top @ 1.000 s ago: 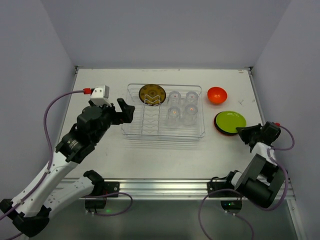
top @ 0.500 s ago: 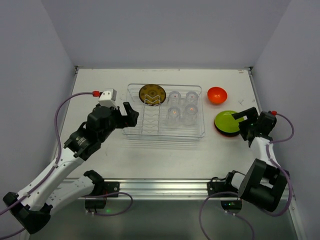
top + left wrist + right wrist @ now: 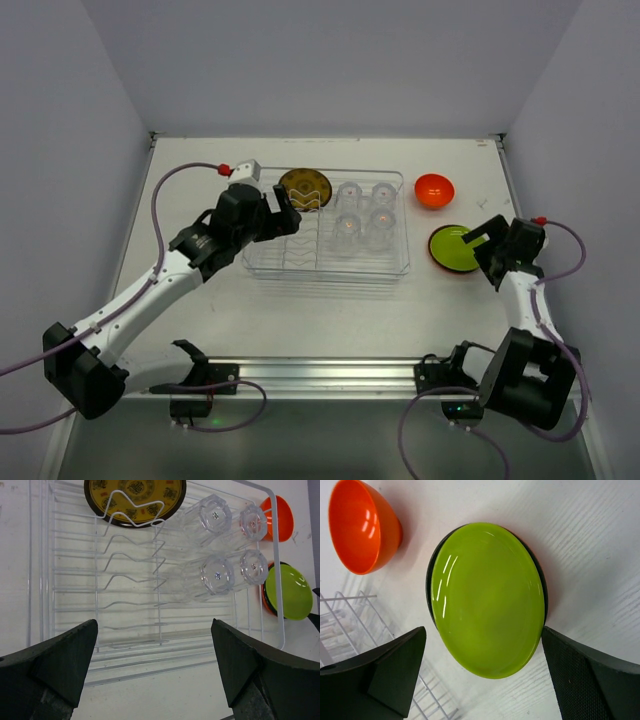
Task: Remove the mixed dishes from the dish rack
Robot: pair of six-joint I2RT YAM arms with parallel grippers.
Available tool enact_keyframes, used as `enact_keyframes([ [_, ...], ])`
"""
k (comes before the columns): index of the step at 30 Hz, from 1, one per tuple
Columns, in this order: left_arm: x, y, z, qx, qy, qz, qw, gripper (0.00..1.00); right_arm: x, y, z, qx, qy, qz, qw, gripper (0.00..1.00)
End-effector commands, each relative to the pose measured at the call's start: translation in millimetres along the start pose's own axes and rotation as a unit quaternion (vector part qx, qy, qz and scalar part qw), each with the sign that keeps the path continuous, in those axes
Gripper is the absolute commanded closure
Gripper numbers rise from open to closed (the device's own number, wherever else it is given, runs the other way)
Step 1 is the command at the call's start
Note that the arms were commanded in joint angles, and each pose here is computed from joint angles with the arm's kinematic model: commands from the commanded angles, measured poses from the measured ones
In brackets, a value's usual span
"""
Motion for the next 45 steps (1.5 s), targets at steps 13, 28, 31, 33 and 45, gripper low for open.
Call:
enact_keyframes([
  [13,-36.6,49.1,-4.5,-0.067,-0.03,-0.091,0.993,0.0,-9.6,8.9,7.8,0.033,-0.128,-0.05,0.99,0.01],
  [28,-54.6,72.0,46.8,-0.107,-0.001,-0.299,0.948,0.0,61.1,6.1,-45.3,-0.042,0.081,-0.097,0.991,0.01],
  [31,-42.9,70.7,71.9,-0.109,0.041,-0.373,0.921,0.0,68.3,-1.5,-45.2,-0.023,0.108,-0.097,0.989,0.01],
  [33,-41.2,76.9,89.5,-0.118,0.062,-0.396,0.909,0.0,71.8,-5.1,-45.6,-0.017,0.121,-0.094,0.988,0.01],
  [45,-21.6,95.0,175.3,-0.137,0.194,-0.445,0.864,0.0,76.8,-7.3,-59.5,-0.037,0.158,-0.092,0.982,0.01],
])
Point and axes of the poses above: each gripper's point midway between its finger pads, its own z axis out along the fingers, its own x axis along the line the jaws close on, y = z × x, the point moved 1 cm from there along -z, back along the fingers, and after that the axes turned 4 degrees about -z, right-handed, at the moved point
